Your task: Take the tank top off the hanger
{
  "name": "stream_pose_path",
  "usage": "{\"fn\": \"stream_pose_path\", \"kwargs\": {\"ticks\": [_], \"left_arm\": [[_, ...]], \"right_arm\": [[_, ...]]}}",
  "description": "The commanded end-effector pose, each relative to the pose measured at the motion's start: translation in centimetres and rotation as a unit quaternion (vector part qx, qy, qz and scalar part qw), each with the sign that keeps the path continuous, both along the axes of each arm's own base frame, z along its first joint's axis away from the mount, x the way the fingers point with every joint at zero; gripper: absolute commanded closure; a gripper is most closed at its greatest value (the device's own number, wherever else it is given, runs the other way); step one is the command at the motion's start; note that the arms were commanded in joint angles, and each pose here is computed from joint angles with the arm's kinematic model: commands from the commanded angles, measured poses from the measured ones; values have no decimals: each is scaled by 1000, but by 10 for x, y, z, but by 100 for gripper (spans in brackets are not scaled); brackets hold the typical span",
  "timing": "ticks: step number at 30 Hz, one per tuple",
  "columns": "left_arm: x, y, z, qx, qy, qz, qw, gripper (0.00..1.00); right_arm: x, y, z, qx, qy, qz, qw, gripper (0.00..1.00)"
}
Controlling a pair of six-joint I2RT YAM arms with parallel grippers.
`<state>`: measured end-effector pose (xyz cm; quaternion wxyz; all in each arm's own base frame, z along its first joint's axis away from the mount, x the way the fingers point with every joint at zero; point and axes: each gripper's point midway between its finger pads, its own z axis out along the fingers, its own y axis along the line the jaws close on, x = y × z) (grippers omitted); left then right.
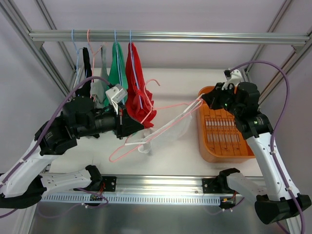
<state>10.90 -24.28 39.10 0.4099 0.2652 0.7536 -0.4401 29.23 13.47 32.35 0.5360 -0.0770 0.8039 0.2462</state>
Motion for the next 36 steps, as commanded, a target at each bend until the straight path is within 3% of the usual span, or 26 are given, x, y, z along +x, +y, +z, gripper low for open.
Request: {"fn": "stream_pose_path", "kwargs": {"ticks": [1, 6, 10, 13, 14, 16, 17, 21, 25, 28, 30, 31, 32, 33, 34, 36], "left_arm": [[5, 6, 43, -40, -64, 15, 997, 100], [35, -13, 79, -83, -127, 47, 987, 100], [48, -44, 105, -142, -231, 30, 962, 100], [45, -61, 114, -205, -307, 9, 929, 100], [40, -56, 141, -259, -343, 17, 903, 100], [40, -58, 143, -281, -373, 29, 884, 100], [36, -49, 164, -324, -399, 45, 857, 100], [55, -43, 178, -370, -429, 127, 814, 100], [69, -39, 186, -385, -450, 181, 785, 100], [71, -40, 183, -376, -451, 190, 787, 100], [71, -36, 179, -359, -438, 212, 796, 100], [75, -42, 165, -329, -428, 215, 814, 100], [76, -43, 157, -310, -420, 218, 824, 100], [77, -33, 152, -297, -407, 236, 831, 100], [75, -44, 128, -256, -391, 221, 856, 100], [66, -41, 103, -217, -360, 216, 881, 100]], "right_arm": [[-12, 9, 10, 23, -10, 33, 999, 100], [-35, 34, 17, 102, -23, 99, 990, 100], [-57, 41, 34, 136, -53, 134, 980, 100], [-77, 50, 40, 158, -45, 177, 970, 100], [-81, 53, 43, 169, -47, 187, 967, 100], [-91, 60, 36, 196, -22, 210, 958, 100], [-95, 62, 36, 201, -24, 219, 954, 100], [-107, 68, 21, 204, -7, 236, 950, 100], [-112, 65, -1, 190, 16, 225, 955, 100], [-114, 63, -14, 176, 26, 221, 959, 96], [-114, 64, -18, 170, 28, 223, 959, 70], [-113, 63, -20, 167, 30, 219, 961, 58], [-113, 62, -21, 165, 31, 216, 962, 30], [-112, 62, -21, 162, 31, 215, 963, 26], [-111, 60, -25, 152, 31, 208, 966, 25], [-108, 56, -24, 140, 28, 197, 970, 17]]}}
